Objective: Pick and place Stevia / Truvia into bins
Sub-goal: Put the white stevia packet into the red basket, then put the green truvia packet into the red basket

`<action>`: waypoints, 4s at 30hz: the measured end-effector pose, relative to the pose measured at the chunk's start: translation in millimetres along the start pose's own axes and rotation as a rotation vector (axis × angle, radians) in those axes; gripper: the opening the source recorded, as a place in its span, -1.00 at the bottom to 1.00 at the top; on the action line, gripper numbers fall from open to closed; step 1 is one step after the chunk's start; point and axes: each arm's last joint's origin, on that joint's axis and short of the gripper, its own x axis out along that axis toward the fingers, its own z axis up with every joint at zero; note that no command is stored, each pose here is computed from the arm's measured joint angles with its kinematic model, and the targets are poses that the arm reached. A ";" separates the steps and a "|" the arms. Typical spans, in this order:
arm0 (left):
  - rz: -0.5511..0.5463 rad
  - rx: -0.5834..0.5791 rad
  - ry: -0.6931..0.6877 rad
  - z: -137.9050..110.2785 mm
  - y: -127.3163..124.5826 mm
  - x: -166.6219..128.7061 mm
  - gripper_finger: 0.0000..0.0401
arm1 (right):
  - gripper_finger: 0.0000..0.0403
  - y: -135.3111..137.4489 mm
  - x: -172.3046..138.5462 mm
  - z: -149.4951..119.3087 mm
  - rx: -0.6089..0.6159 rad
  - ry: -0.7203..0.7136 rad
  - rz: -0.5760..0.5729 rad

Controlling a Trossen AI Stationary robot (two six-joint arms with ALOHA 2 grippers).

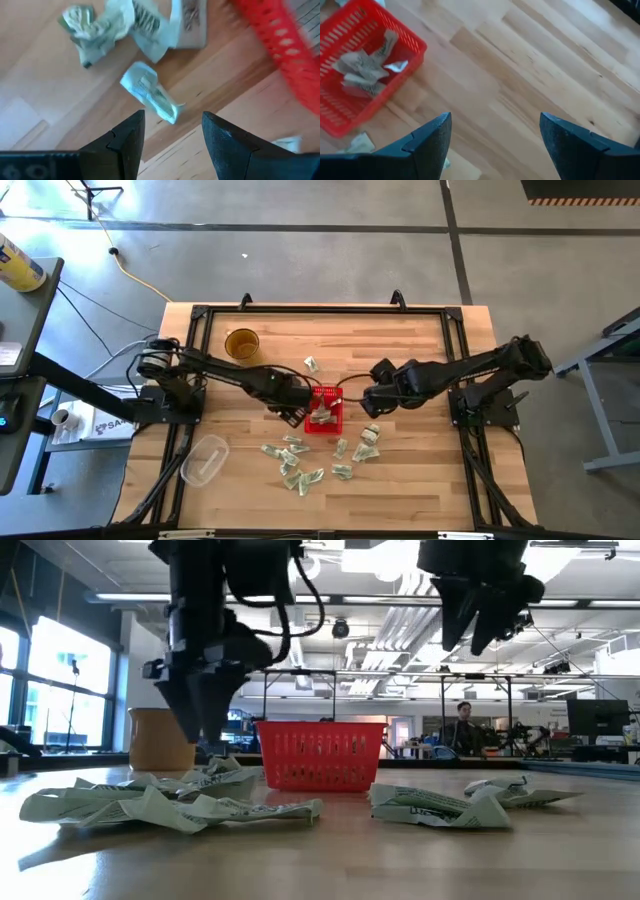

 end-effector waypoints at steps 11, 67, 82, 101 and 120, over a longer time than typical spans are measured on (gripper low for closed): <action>-0.104 -0.127 0.022 -13.0 4.8 29.2 0.15 | 0.45 -0.2 -5.3 -12.0 -0.036 0.017 -0.033; -0.424 0.151 -0.240 2.9 19.0 -31.1 -0.87 | 0.45 -13.3 9.0 11.3 -0.040 0.083 -0.044; -0.718 0.290 -0.294 21.4 -12.2 -16.2 -0.32 | 0.45 -15.6 10.6 11.7 -0.135 0.166 -0.010; -0.491 0.203 -0.282 -64.5 6.5 -77.9 -0.08 | 0.45 34.4 48.2 -76.2 -0.311 0.153 0.431; -0.253 0.213 -0.273 -109.9 24.1 -82.9 -0.08 | 0.45 26.8 89.6 -105.0 -0.439 0.013 0.494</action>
